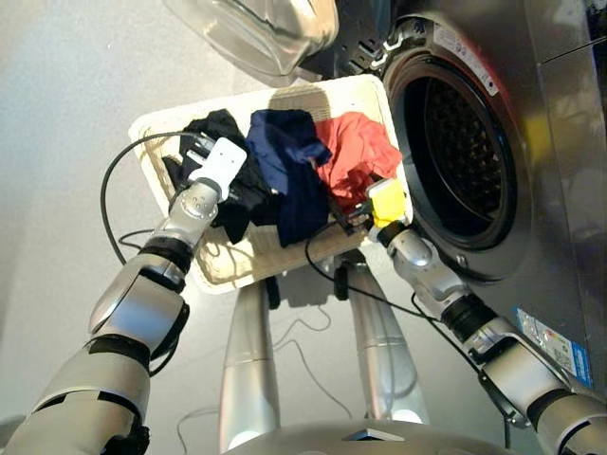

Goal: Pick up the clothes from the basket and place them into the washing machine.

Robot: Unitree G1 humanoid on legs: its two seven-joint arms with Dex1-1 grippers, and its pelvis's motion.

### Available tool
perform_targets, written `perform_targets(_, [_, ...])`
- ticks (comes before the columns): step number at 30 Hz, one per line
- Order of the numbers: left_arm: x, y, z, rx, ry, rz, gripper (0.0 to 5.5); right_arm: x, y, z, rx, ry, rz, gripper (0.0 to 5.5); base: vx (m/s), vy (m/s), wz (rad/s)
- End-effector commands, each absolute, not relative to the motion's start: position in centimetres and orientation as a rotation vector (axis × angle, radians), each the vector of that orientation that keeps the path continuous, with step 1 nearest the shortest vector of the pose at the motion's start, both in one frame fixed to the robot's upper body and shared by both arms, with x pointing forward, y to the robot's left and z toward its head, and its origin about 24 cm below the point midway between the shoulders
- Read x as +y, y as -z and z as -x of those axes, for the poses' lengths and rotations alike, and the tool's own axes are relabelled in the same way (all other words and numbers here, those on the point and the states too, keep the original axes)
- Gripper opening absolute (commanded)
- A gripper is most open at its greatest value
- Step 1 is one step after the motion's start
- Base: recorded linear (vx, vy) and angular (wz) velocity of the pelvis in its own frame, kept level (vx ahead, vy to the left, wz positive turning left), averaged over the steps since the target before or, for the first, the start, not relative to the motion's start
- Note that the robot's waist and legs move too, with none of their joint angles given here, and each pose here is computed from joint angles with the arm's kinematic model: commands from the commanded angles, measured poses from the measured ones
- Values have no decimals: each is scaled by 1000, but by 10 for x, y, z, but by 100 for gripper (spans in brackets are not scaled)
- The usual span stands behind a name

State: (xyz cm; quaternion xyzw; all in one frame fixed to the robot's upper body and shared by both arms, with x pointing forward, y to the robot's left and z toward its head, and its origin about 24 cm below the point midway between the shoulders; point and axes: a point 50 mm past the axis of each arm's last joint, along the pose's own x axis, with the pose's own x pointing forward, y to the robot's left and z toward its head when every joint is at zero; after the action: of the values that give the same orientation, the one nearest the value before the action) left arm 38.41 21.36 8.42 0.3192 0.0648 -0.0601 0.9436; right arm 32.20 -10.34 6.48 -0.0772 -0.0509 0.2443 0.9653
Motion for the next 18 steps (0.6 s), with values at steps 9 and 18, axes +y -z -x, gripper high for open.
perform_targets(9, [186,-65,-352,4,307,-354,0,-121,-59,-309,-157,-506,374,550,0,0,0])
perform_targets(18, [158,-96,-332,-210,420,-133,0,-125,-58,-306,-284,-593,926,550,-21,-13,29])
